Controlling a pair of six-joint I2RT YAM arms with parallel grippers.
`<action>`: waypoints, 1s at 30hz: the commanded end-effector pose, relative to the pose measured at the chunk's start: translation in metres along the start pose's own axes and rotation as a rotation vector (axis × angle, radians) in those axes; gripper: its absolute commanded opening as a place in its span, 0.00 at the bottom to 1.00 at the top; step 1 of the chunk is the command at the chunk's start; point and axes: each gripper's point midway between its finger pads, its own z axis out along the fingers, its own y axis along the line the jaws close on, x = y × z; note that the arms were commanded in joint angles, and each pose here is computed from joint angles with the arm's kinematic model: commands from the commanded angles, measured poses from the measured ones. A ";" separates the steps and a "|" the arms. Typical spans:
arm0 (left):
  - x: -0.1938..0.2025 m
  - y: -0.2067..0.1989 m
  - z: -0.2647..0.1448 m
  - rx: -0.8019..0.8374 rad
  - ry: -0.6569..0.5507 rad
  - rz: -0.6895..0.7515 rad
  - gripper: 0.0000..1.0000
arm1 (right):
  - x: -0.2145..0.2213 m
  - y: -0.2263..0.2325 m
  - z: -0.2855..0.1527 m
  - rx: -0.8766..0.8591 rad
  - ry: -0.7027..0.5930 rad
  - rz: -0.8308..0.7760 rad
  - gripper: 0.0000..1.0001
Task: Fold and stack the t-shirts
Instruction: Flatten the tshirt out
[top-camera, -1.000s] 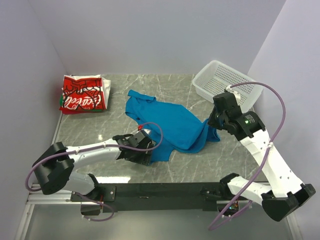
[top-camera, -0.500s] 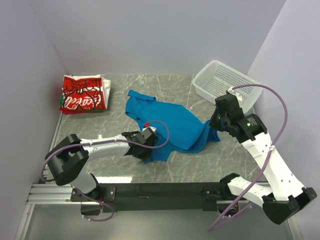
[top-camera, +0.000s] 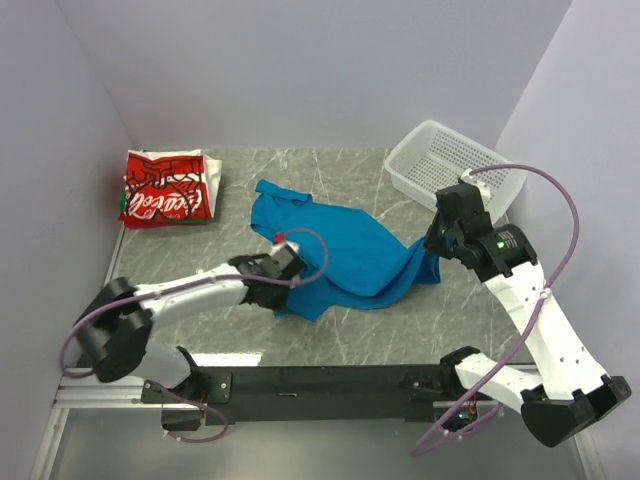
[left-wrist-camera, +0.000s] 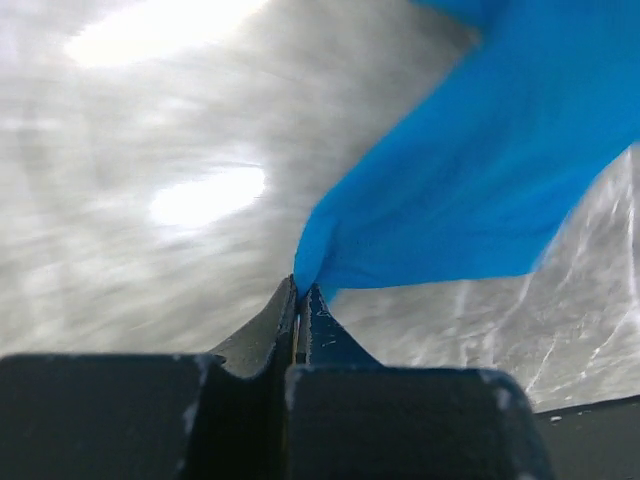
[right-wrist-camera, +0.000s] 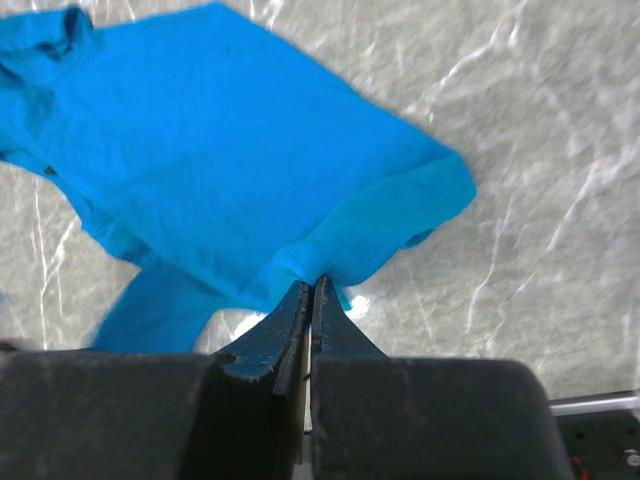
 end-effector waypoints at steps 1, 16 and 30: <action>-0.055 0.039 -0.056 -0.101 -0.171 -0.118 0.00 | -0.041 0.004 -0.012 -0.008 -0.108 -0.013 0.00; -0.248 0.191 -0.337 -0.391 -0.791 -0.436 0.00 | -0.188 0.032 -0.078 -0.067 -0.370 -0.023 0.00; -0.212 0.154 -0.528 0.005 -1.344 -0.273 0.00 | -0.160 0.054 -0.190 -0.433 -0.448 -0.106 0.00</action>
